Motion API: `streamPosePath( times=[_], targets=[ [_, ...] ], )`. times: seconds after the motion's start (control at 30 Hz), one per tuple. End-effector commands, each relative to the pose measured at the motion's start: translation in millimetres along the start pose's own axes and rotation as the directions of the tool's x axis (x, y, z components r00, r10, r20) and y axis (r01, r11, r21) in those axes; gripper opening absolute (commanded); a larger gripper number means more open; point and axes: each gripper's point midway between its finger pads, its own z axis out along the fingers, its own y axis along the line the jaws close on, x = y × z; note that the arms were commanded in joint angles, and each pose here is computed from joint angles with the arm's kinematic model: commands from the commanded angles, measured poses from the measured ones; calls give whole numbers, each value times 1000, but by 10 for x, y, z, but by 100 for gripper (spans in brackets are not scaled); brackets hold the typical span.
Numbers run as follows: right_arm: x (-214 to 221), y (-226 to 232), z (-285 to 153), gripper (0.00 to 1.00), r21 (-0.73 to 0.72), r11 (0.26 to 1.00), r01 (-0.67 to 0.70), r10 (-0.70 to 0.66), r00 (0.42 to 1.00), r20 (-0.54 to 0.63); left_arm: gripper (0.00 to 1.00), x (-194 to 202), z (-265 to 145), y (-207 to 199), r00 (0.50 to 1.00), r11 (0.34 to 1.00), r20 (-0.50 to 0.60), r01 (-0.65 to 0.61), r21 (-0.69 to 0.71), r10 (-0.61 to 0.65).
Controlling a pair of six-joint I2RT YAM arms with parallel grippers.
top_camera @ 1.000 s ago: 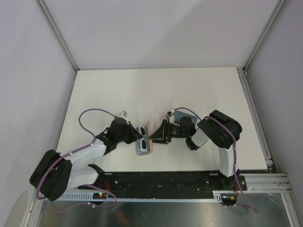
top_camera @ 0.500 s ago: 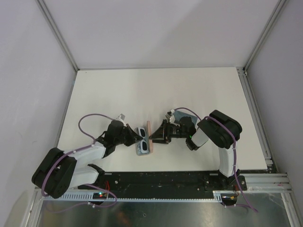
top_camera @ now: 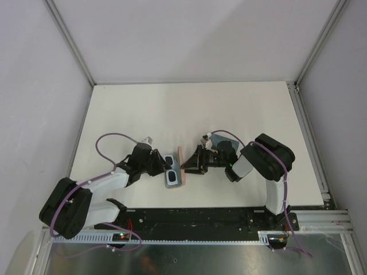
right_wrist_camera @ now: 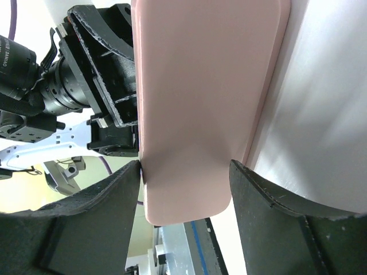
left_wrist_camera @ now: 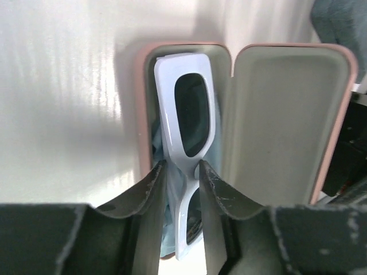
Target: Organize the sunglasses
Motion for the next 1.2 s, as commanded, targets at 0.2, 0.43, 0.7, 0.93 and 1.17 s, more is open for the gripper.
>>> streamPosePath(
  times=[0.2,0.43,0.7,0.93,1.17],
  targets=[
    [-84,88,-5,67,23,997,76,-77,997,18,46,-99,-131,137,995,989,10,-98,-109,100],
    [-96,97,4,67,37,996,86,-87,996,15,47,-181,-235,162,991,985,54,-111,-132,119],
    [-106,108,39,66,51,993,103,-103,995,6,34,-285,-358,314,986,976,113,-99,-194,123],
    [-99,82,87,65,84,989,121,-122,993,-3,18,-187,-214,376,993,977,55,-87,-193,100],
    [-113,80,110,64,112,984,138,-138,990,-8,17,-173,-95,334,995,983,42,-86,-160,94]
  ],
)
